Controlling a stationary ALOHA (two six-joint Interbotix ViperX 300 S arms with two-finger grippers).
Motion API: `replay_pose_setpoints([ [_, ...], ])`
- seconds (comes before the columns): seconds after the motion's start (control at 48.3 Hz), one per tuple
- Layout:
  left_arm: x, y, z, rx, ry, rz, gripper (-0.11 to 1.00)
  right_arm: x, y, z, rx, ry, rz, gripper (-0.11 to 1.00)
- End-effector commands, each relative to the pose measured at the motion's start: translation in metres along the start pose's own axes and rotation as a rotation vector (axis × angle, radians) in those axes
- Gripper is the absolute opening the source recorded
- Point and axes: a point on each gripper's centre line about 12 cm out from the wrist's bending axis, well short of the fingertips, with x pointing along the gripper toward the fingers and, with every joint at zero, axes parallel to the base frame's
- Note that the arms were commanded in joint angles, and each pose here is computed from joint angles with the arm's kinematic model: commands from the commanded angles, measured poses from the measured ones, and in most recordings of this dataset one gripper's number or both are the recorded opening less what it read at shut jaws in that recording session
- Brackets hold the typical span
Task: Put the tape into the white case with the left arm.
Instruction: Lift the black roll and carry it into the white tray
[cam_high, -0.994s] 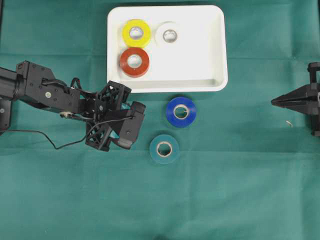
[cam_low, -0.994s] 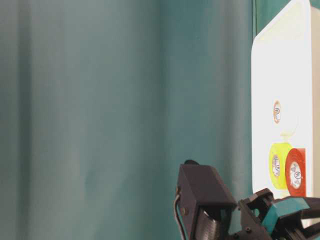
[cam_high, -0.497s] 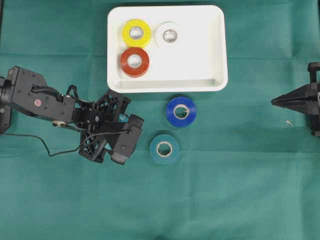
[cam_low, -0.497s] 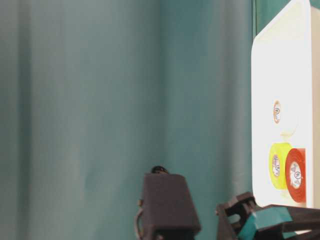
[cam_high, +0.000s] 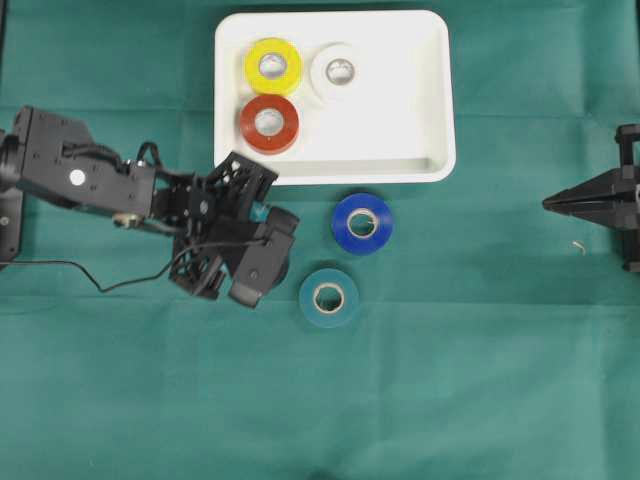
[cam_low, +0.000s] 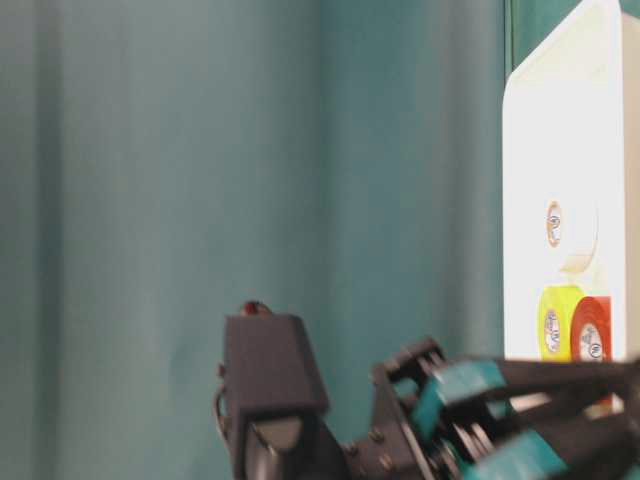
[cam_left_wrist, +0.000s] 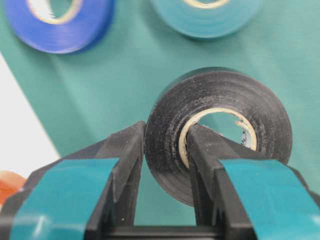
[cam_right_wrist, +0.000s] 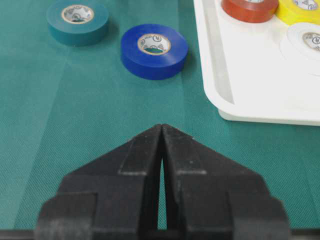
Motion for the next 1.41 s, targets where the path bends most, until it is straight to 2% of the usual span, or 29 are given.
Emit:
replay_pose_setpoints([
  [0.0,-0.010,0.023,0.010,-0.008,-0.040,0.051,0.24,0.001,0.000,0.005,-0.001,-0.015,0.000,-0.09],
  [0.373,0.005,0.091,-0.004,-0.047,-0.018,0.152,0.24,0.001,0.000,0.005,0.000,-0.017,0.002,-0.09],
  [0.745,0.015,0.138,-0.012,-0.064,-0.036,0.242,0.24,0.001,0.000,0.005,0.000,-0.017,0.000,-0.09],
  [1.076,0.028,0.155,-0.012,-0.081,-0.031,0.255,0.24,0.001,0.000,0.005,-0.001,-0.015,0.000,-0.09],
  [1.387,0.030,0.155,-0.012,-0.081,-0.026,0.251,0.24,0.001,0.000,0.005,0.000,-0.015,0.000,-0.09],
])
